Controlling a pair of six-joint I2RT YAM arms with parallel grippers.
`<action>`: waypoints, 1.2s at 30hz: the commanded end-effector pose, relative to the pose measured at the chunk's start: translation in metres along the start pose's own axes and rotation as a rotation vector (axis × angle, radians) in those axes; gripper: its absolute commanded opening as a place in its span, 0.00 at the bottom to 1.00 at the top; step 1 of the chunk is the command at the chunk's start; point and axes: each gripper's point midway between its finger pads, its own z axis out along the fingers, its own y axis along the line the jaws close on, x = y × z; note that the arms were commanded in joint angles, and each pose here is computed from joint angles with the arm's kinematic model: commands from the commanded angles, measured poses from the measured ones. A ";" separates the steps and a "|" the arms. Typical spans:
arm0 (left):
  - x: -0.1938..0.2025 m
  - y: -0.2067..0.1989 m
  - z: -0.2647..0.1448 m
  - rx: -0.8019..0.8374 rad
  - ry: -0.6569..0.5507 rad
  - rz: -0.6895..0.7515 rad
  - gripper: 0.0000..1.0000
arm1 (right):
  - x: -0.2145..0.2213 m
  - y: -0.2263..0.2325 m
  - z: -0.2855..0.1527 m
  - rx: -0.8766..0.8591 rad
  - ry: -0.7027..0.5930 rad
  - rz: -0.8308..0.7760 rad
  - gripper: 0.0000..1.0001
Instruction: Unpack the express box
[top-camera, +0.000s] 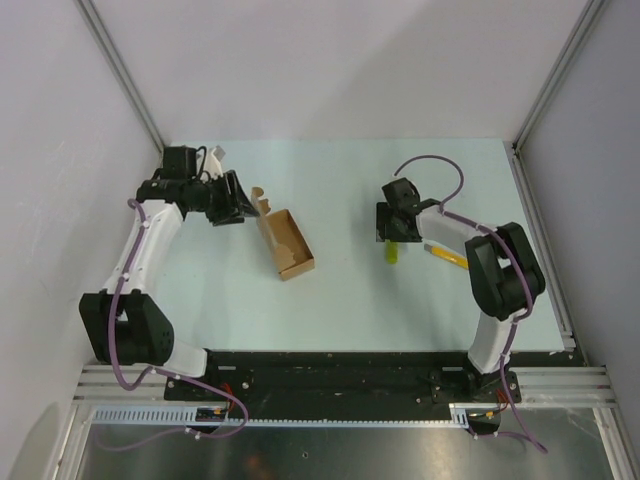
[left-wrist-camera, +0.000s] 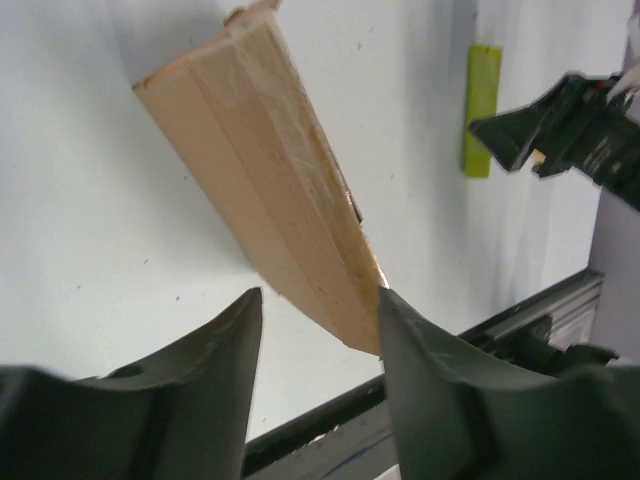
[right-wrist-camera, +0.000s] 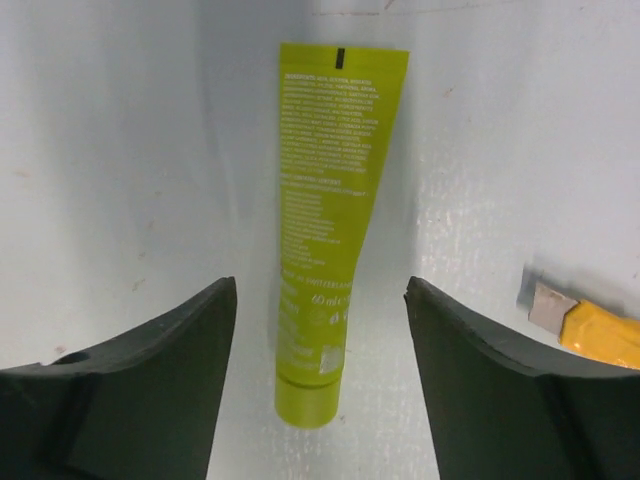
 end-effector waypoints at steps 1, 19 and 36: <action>-0.026 -0.016 -0.014 0.044 -0.076 0.056 0.60 | -0.036 0.001 -0.037 -0.055 -0.109 0.056 0.76; -0.036 -0.019 -0.086 -0.099 -0.387 0.181 1.00 | -0.069 -0.021 -0.155 -0.110 -0.286 0.212 1.00; -0.024 -0.031 -0.183 -0.168 -0.810 0.219 1.00 | -0.057 -0.150 -0.342 0.189 -0.798 0.521 1.00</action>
